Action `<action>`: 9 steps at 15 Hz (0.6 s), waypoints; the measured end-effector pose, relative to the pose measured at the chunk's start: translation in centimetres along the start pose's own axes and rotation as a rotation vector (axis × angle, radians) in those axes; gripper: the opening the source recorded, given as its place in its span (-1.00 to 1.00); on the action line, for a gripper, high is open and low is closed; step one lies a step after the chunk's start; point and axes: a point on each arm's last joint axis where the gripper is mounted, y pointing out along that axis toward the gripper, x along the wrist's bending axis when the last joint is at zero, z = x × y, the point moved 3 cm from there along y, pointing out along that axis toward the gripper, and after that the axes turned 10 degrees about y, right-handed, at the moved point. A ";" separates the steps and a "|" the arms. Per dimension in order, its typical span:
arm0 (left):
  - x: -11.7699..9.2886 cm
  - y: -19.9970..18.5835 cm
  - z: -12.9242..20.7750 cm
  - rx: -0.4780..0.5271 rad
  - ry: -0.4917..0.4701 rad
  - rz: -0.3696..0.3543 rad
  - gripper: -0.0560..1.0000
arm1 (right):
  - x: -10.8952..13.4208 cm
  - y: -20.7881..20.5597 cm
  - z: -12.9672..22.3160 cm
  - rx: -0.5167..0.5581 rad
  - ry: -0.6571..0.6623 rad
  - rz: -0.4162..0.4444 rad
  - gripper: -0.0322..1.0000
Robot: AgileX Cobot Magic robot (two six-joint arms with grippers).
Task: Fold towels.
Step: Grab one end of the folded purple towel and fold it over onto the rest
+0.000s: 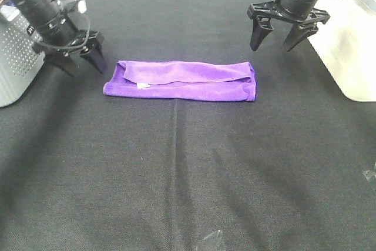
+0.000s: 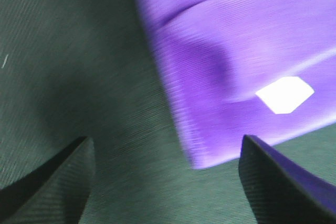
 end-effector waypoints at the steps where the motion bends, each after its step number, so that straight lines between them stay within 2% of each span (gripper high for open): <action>1: 0.3 0.5 0.2 0.008 -0.010 0.017 0.44 | 0.1 -0.3 0.0 -0.006 0.000 -0.004 0.54; 4: 0.8 2.4 0.8 0.036 -0.019 0.048 0.44 | 0.3 -0.7 -0.1 -0.012 0.004 -0.017 0.54; 9: 0.3 3.7 0.5 0.002 -0.039 0.139 0.44 | 0.4 -0.7 -0.1 -0.012 0.006 -0.024 0.54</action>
